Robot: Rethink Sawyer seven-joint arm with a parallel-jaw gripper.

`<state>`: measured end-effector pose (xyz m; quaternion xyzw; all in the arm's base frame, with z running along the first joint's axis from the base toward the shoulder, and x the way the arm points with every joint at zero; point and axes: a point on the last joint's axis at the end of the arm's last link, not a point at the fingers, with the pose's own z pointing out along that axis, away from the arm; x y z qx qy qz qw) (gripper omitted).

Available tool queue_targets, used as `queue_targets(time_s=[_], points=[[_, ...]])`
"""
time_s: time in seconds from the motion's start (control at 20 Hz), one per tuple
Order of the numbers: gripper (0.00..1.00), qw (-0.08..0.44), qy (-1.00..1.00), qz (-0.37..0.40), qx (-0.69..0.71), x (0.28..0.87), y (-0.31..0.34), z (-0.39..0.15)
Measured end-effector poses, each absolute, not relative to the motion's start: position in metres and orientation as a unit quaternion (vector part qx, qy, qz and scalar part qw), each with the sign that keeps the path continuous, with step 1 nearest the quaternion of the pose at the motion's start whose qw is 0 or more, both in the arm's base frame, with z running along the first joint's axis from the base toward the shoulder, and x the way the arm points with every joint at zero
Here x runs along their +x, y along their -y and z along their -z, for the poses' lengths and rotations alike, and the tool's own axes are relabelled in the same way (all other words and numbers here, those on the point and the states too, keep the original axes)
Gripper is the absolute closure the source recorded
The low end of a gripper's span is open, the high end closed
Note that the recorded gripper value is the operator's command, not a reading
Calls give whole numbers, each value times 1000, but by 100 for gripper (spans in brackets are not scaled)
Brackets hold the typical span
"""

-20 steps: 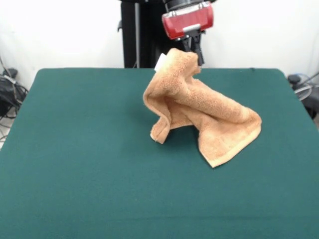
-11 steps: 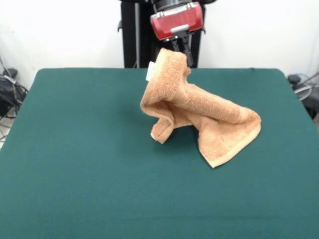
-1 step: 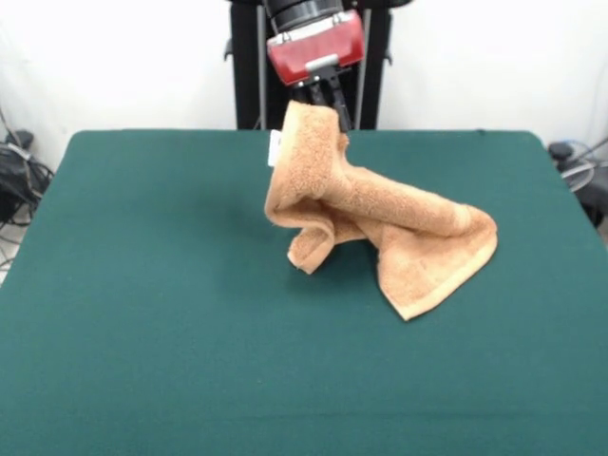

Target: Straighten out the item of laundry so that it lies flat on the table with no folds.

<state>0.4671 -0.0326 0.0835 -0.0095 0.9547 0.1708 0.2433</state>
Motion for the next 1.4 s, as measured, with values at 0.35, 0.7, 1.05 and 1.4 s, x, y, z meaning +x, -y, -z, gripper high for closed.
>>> queue_targets(time_s=[0.35, 0.7, 1.05, 1.4], points=[[100, 215, -959, -182, 14, 456, 46, -74], [100, 190, -965, -178, 19, 443, 51, -71], [100, 190, -966, -175, 18, 443, 52, -72], [100, 179, -969, -169, 22, 438, 58, -71]])
